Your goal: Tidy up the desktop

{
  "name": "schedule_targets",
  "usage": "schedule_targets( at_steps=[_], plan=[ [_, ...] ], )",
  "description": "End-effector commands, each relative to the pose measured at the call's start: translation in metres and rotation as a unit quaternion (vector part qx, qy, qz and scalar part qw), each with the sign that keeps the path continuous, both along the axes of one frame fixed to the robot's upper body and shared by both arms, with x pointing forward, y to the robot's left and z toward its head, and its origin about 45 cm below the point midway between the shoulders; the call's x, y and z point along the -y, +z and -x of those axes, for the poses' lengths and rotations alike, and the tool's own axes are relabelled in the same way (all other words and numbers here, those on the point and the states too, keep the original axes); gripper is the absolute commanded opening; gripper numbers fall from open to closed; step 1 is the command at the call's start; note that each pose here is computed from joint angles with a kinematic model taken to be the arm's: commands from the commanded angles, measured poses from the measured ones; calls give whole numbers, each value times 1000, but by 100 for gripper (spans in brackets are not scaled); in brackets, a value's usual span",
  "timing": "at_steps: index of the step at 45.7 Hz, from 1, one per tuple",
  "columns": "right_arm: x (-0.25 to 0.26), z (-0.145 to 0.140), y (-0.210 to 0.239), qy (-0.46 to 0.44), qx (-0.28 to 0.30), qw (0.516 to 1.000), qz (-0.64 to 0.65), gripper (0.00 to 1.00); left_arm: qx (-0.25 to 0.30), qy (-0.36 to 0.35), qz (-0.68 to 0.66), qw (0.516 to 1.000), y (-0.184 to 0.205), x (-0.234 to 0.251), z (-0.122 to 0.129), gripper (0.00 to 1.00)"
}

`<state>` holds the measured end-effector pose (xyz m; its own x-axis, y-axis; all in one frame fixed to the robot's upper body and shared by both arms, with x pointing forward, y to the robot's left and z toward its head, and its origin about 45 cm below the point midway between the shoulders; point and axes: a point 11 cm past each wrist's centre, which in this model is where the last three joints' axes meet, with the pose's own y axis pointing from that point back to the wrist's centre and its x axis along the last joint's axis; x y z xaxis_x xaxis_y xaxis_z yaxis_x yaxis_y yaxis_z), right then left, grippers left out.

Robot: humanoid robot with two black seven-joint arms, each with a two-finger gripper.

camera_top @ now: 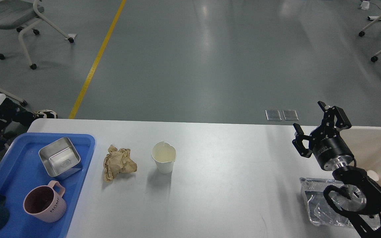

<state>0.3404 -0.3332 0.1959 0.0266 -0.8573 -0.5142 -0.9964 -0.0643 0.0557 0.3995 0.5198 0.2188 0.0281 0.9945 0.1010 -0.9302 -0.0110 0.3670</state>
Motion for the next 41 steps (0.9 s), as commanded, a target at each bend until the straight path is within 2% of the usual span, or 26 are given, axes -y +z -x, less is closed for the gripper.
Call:
schedule_targets(
  at_steps=[1,19,24,33,41],
  plan=[
    [2,0,0,-1,-1,1000,4,100,48,26,86,995,8,11,-8,96],
    [16,1,4,-4,-3,1000,26,100,68,-27,195,978,0,120,-9,96],
    [18,1,6,-4,-2,1000,30,100,93,-25,263,960,9,156,-4,96],
    [31,2,12,-4,-6,998,57,100,79,27,339,937,-20,199,29,96],
    [43,6,17,21,-24,993,113,100,90,65,378,919,-42,204,52,96]
  ],
)
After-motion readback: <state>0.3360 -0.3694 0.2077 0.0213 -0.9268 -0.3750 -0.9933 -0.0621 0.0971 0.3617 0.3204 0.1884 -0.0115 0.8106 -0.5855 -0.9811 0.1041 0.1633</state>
